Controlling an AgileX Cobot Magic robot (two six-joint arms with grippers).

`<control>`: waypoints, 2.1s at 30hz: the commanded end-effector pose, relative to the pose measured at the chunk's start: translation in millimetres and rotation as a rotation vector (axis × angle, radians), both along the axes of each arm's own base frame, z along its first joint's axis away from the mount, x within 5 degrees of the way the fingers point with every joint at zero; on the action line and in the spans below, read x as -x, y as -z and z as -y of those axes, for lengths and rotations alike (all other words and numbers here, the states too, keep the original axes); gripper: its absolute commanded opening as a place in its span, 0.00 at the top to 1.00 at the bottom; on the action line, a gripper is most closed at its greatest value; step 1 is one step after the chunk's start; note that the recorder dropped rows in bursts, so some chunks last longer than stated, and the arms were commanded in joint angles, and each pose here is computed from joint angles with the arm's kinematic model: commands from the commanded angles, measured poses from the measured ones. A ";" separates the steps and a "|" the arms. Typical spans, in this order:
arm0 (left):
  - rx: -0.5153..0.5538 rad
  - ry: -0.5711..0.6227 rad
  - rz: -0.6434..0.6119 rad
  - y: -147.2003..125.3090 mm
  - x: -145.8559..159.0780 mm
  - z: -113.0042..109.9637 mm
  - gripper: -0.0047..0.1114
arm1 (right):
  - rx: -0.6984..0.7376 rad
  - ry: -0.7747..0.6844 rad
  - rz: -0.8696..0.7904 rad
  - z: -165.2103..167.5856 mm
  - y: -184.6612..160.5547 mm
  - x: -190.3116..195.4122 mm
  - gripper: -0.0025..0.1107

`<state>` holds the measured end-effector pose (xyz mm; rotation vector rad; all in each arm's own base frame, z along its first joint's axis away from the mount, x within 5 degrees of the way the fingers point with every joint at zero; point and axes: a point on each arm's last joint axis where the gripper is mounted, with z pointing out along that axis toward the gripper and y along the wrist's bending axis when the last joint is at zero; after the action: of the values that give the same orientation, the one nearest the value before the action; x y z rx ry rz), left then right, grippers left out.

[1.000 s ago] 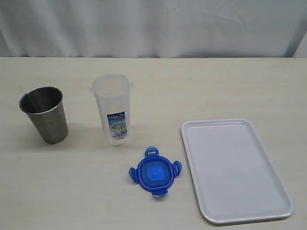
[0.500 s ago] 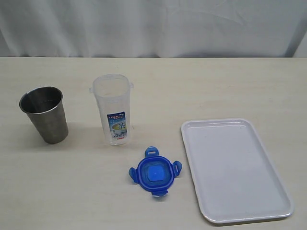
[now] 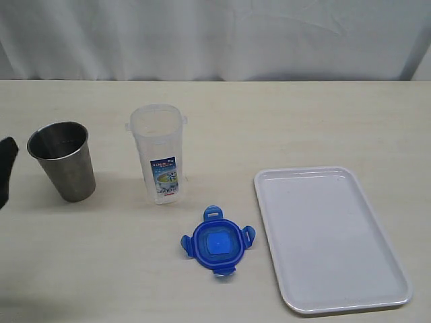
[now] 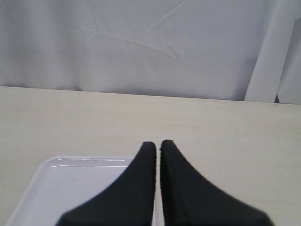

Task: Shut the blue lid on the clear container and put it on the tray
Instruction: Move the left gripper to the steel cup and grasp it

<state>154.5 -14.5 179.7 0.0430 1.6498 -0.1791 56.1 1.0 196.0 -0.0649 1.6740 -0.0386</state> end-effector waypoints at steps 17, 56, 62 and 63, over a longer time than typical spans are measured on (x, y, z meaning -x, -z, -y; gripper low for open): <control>-0.106 0.133 -0.228 50.5 -52.0 11.0 0.12 | 0.011 0.003 0.010 0.3 -0.7 0.1 0.94; -0.131 0.197 -0.344 109.4 -135.3 17.4 0.12 | 0.011 0.002 0.008 0.3 -0.5 0.1 0.94; -0.134 0.207 -0.343 109.4 -135.0 18.2 0.13 | 0.011 0.002 0.008 0.3 -0.5 0.1 0.94; -0.134 0.207 -0.343 109.4 -135.0 18.2 0.13 | 0.011 0.002 0.008 0.3 -0.5 0.1 0.94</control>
<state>288.3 -31.9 70.9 0.2931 1.9995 -0.2400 56.1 1.0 196.0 -0.0649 1.6740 -0.0386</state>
